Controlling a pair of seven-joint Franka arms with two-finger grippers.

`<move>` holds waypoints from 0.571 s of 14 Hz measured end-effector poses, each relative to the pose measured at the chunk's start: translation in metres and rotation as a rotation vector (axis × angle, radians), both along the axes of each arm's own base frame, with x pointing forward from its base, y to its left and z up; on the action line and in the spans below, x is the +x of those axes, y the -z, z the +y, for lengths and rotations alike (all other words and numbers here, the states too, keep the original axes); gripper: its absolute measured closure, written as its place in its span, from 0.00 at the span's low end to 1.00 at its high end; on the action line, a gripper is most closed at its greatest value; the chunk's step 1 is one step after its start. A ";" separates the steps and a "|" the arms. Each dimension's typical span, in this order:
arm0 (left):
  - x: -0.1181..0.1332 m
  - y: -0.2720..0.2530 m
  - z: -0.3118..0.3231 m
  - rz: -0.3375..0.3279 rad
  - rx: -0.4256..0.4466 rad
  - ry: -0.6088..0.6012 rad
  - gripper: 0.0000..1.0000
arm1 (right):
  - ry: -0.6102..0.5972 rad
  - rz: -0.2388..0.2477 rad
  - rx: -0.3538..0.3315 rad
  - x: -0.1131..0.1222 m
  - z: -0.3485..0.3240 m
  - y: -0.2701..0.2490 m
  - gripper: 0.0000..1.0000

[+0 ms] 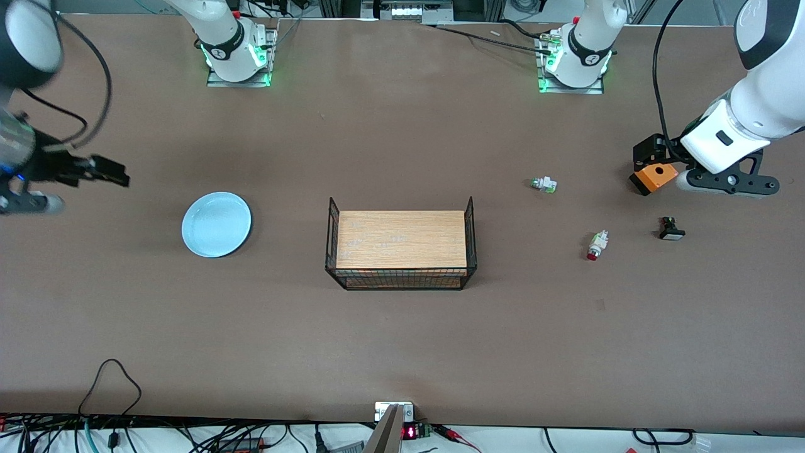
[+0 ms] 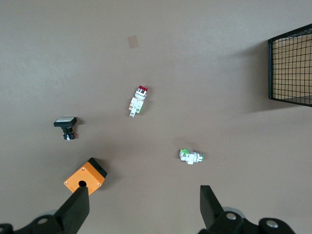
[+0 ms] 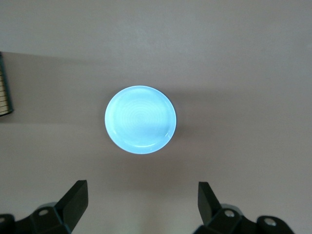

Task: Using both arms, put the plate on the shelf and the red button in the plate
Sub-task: 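Lower the right gripper onto the rim of the light blue plate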

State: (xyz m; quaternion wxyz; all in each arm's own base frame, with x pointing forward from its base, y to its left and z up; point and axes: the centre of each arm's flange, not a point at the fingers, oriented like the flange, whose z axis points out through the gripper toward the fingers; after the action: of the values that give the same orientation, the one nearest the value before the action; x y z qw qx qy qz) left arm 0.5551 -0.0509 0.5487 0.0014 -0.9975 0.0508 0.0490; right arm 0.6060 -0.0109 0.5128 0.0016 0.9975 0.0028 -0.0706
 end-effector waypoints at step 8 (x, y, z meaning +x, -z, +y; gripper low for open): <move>0.000 0.000 0.001 0.001 0.000 -0.003 0.00 | -0.036 0.095 -0.070 0.038 0.011 0.154 0.00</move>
State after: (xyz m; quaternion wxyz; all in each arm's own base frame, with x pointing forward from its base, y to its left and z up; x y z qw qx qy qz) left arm 0.5551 -0.0494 0.5486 0.0013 -0.9975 0.0495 0.0496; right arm 0.6443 0.0000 0.3585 0.0374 0.9922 0.0181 -0.1179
